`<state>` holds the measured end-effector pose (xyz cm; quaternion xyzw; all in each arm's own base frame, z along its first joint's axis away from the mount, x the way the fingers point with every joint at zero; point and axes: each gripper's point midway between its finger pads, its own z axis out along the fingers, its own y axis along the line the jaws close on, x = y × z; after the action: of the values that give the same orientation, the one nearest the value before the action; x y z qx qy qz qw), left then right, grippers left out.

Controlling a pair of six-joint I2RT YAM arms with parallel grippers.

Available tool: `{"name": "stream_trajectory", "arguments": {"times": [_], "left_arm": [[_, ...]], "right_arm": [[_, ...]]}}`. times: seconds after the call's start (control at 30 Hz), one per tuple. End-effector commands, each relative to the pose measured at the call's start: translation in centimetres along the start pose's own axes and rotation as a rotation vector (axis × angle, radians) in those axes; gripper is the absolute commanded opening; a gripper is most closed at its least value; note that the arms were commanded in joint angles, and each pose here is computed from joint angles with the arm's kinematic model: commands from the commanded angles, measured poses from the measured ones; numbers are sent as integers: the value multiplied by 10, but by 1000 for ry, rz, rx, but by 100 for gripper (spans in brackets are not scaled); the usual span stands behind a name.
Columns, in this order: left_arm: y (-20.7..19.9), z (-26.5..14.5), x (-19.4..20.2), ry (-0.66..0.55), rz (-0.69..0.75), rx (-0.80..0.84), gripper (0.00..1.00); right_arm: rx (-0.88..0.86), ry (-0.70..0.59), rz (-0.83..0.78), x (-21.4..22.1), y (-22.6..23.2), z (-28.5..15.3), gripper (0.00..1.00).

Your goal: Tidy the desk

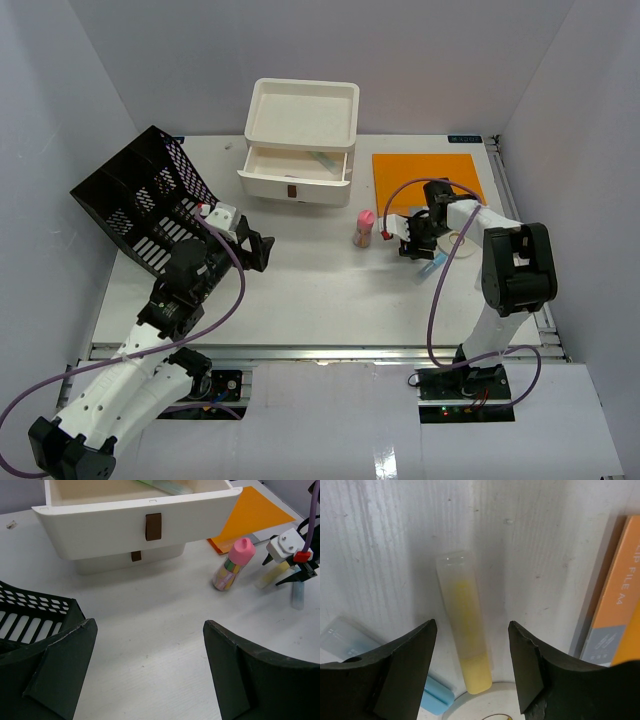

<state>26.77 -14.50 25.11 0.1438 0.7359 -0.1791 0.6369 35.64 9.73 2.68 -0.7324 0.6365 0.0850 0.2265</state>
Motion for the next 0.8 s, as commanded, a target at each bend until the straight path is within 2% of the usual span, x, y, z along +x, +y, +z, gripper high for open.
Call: {"name": "stream_trajectory", "arguments": {"times": [0.0,0.33,0.5,0.67,0.77], "left_arm": [[2,1,7,16,12,-10,98],[0,2,9,16,20,6,98],[-3,1,9,8,26,28,98],[-10,0,9,1,31,66,98],[-15,0,10,4,35,99,98]], "right_arm": [[29,-6,-16,2,-22,-2,65],[-83,-30,-6,6,-1,12,49],[-106,-49,7,4,8,15,29],[-43,-92,26,-12,-4,-1,14],[55,-127,45,-32,-18,-27,10]]}}
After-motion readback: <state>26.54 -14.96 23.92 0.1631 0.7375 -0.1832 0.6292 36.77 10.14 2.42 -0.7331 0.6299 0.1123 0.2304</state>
